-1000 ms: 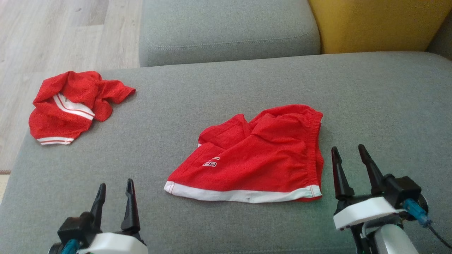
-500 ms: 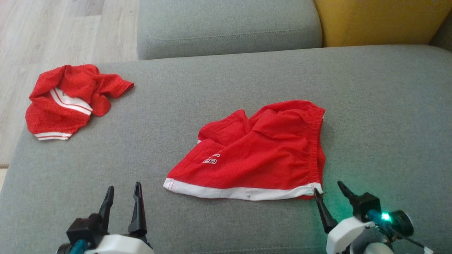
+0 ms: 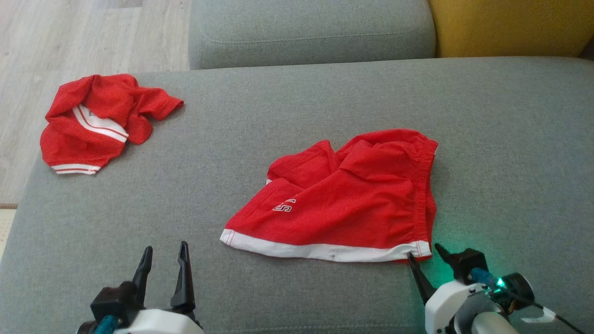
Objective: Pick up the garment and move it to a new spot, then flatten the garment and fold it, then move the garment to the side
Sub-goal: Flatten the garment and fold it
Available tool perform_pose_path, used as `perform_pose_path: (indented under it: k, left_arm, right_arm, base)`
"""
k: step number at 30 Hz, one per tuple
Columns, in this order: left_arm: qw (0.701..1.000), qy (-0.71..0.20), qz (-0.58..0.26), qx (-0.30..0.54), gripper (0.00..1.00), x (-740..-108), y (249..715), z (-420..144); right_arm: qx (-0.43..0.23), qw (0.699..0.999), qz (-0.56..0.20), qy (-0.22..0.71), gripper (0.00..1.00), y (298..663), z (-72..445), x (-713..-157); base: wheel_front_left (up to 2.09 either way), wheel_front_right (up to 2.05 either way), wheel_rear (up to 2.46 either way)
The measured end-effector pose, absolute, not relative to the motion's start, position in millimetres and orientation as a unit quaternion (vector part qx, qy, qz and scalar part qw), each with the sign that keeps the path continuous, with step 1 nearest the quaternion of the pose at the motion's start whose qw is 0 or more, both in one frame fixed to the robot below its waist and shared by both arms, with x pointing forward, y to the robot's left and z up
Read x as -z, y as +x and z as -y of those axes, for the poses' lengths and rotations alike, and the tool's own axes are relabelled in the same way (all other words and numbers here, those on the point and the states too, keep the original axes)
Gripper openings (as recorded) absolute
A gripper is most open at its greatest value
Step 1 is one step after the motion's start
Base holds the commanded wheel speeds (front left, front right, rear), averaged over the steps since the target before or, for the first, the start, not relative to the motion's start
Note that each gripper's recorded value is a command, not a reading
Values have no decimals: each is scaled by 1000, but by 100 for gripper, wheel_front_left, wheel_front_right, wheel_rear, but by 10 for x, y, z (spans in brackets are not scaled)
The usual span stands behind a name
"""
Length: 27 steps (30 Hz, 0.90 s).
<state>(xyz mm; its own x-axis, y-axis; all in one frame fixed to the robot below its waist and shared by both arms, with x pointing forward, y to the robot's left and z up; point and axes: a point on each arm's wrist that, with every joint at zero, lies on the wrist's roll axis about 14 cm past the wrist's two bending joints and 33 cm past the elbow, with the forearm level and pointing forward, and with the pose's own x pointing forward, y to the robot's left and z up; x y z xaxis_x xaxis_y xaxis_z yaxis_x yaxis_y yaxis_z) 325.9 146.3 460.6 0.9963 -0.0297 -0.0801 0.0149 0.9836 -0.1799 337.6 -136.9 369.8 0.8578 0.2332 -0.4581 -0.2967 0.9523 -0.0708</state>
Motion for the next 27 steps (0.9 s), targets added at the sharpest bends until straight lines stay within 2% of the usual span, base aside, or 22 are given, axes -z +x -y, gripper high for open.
perform_pose_path:
  k: [1, 2, 5, 8, 16, 19, 23, 25, 27]
  left_arm:
    - [995, -90, -42, 11, 100, -4602, 3258, -1464]
    - [995, -90, -42, 11, 100, -4600, 3257, -1464]
    - [995, -90, -43, 11, 100, -4596, 3260, -1462]
    - [995, -90, -44, 12, 100, -4588, 3264, -1456]
    - [995, -90, -48, 11, 100, -4565, 3258, -1457]
    - [995, -90, -49, 10, 100, -4563, 3254, -1454]
    - [995, -89, -49, 10, 100, -4562, 3252, -1451]
    - [995, -89, -50, 10, 100, -4557, 3255, -1451]
    - [995, -89, -50, 11, 100, -4554, 3259, -1446]
  right_arm:
    - [-140, 960, -232, -70, 83, 3360, 1364, -3675]
    - [-142, 959, -236, -70, 83, 3343, 1354, -3654]
    - [-147, 956, -245, -70, 67, 3307, 1330, -3608]
    - [-153, 955, -243, -74, 64, 3341, 1303, -3619]
    - [-163, 958, -223, -74, 64, 3514, 1234, -3734]
    - [-167, 957, -224, -74, 49, 3499, 1207, -3716]
    - [-170, 956, -229, -74, 37, 3482, 1196, -3693]
    - [-171, 956, -229, -71, 25, 3476, 1187, -3688]
    - [-171, 956, -229, -68, 5, 3471, 1186, -3686]
  base:
    - [0, 0, 0]
    - [0, 0, 0]
    - [0, 0, 0]
    - [0, 0, 0]
    - [0, 0, 0]
    - [0, 0, 0]
    - [0, 0, 0]
    - [0, 0, 0]
    - [0, 0, 0]
